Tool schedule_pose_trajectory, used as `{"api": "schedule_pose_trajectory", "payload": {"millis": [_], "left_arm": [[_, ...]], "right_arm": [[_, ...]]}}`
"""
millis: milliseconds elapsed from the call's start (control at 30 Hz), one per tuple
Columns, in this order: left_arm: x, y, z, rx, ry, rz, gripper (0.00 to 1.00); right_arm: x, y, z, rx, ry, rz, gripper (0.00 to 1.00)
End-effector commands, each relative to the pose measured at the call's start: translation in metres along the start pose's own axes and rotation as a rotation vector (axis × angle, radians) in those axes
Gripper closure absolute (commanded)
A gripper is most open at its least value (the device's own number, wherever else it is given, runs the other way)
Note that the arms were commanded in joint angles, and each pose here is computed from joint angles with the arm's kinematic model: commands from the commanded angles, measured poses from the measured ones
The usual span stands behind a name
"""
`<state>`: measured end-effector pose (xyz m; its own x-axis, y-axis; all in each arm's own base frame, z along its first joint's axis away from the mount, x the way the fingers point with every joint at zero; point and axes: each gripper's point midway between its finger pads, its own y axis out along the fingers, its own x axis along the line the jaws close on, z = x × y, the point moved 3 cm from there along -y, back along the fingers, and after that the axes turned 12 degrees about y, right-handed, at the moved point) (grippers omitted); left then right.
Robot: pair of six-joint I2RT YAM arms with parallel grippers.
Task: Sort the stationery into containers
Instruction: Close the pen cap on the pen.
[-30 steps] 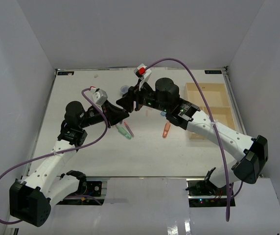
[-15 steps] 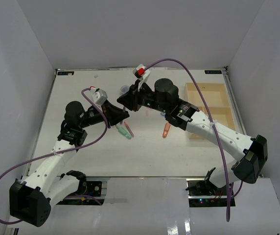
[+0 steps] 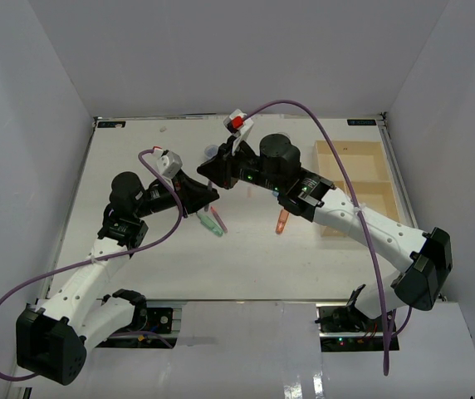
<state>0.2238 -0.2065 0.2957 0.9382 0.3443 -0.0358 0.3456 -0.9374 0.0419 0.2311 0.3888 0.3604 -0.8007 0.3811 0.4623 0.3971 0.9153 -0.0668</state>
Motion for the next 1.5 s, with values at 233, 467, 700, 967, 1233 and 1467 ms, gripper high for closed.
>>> {"api": "schedule_pose_trajectory", "payload": {"millis": [233, 467, 700, 967, 1233, 1467], "left_arm": [[-0.008, -0.006, -0.05, -0.135, 0.141, -0.029, 1.0], [-0.008, -0.009, -0.071, -0.193, 0.195, -0.059, 1.0], [-0.006, -0.009, -0.088, -0.232, 0.244, -0.075, 1.0], [-0.001, -0.006, -0.102, -0.279, 0.265, -0.086, 1.0], [0.002, -0.002, -0.121, -0.311, 0.285, -0.09, 1.0], [0.005, 0.001, -0.126, -0.317, 0.285, -0.087, 1.0]], "right_arm": [[-0.014, 0.003, 0.052, 0.182, 0.002, 0.072, 0.92], [-0.02, -0.001, 0.07, 0.257, 0.016, 0.096, 0.92], [-0.019, -0.004, 0.086, 0.352, 0.042, 0.078, 0.92], [-0.021, -0.008, 0.101, 0.409, 0.06, 0.078, 0.92], [-0.027, -0.011, 0.113, 0.447, 0.068, 0.103, 0.92], [-0.034, -0.016, 0.123, 0.48, 0.065, 0.135, 0.92]]}}
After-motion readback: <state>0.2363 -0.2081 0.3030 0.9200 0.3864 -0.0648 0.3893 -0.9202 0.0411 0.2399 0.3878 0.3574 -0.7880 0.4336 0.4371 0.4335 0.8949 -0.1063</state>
